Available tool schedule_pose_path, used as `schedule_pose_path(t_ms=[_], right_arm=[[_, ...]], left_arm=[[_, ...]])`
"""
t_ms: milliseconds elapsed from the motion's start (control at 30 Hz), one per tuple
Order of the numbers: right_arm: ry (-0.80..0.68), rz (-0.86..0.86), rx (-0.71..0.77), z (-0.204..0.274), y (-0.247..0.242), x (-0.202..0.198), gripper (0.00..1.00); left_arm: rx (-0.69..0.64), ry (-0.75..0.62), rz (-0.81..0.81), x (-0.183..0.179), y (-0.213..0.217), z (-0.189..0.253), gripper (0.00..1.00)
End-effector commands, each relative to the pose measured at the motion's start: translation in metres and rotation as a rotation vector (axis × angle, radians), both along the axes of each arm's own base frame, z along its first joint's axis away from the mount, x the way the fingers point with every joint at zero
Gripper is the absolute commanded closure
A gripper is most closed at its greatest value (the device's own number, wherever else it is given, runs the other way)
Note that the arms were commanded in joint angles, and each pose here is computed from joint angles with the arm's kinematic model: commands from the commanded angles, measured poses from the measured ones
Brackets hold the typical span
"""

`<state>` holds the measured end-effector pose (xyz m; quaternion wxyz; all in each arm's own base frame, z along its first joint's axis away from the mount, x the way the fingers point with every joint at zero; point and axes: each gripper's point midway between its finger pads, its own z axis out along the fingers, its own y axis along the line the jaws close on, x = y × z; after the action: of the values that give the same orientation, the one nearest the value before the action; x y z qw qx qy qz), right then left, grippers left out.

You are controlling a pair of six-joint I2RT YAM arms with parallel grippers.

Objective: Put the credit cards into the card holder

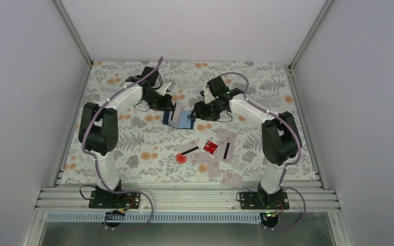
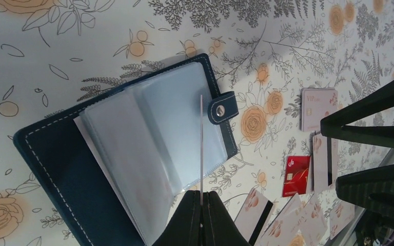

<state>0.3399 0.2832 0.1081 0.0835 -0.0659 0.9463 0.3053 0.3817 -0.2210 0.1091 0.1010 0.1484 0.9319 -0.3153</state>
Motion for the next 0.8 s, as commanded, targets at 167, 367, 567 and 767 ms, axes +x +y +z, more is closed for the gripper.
schedule_pose_path(t_ms=[167,367,567,767], right_arm=[[0.027,-0.007,-0.045,-0.016,0.008,0.013,0.40],[0.051,-0.011,-0.059,-0.028,0.010,0.016,0.40],[0.063,-0.010,-0.064,-0.036,0.013,0.022,0.40],[0.075,-0.015,-0.050,-0.041,0.019,0.027,0.40]], left_arm=[[-0.011,0.030,0.018,0.008,0.005,-0.018,0.98],[-0.021,0.053,0.022,0.008,0.007,-0.026,0.98],[-0.104,0.106,0.040,0.008,0.000,-0.026,0.98],[-0.085,0.134,0.063,0.008,0.003,-0.037,0.98]])
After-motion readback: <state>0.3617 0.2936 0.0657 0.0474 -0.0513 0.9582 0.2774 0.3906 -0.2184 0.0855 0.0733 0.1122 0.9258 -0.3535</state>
